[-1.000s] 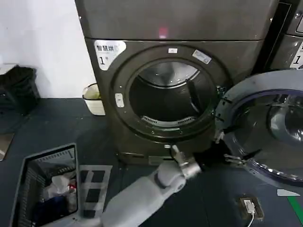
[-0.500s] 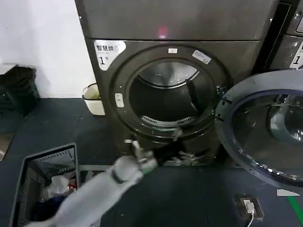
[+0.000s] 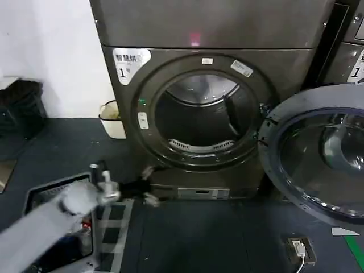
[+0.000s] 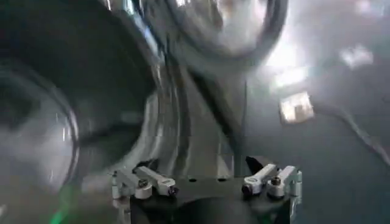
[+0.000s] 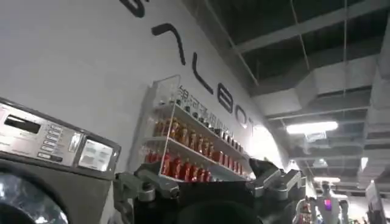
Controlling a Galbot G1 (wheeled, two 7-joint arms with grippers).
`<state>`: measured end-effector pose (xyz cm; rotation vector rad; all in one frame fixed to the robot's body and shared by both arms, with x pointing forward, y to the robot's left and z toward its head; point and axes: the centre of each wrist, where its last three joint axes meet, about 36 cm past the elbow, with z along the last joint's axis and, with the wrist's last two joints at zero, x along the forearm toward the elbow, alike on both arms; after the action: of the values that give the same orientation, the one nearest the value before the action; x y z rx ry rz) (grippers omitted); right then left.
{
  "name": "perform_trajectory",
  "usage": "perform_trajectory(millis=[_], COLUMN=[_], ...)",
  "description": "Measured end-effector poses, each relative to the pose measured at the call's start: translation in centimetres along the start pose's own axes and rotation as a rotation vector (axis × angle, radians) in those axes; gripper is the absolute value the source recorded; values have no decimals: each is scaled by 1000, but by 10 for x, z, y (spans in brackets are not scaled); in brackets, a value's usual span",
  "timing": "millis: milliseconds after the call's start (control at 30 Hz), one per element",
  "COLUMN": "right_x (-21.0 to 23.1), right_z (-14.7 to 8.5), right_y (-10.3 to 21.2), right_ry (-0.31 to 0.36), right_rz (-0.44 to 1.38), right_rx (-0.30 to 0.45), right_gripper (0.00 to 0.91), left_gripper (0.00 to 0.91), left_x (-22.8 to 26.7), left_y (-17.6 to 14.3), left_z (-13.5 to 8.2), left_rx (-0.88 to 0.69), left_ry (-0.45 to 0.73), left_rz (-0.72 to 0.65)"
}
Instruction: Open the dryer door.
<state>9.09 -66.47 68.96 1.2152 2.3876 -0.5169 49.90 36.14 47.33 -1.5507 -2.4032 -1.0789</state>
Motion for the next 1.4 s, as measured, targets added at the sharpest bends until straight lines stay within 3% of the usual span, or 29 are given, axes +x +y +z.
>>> perform_trajectory(millis=[233,500,933,1400], right_x=[1,2,2,4], right_z=[2,2,2,-3], right_y=[4,7,-6,-10], right_ry=[0,4,10,0], right_rz=[-9,-16,-2,2], right_rx=[-5,-8,-1,9], right_gripper=[907,907,907,907], left_gripper=[907,907,907,907], left_x=[83,146,195,219], left_y=[8,24,21,21], left_z=[31,55,67,72], left_rx=[-66,-90,-103,-128], left_ry=[336,588,761,868], left_rz=[2,90,211,286])
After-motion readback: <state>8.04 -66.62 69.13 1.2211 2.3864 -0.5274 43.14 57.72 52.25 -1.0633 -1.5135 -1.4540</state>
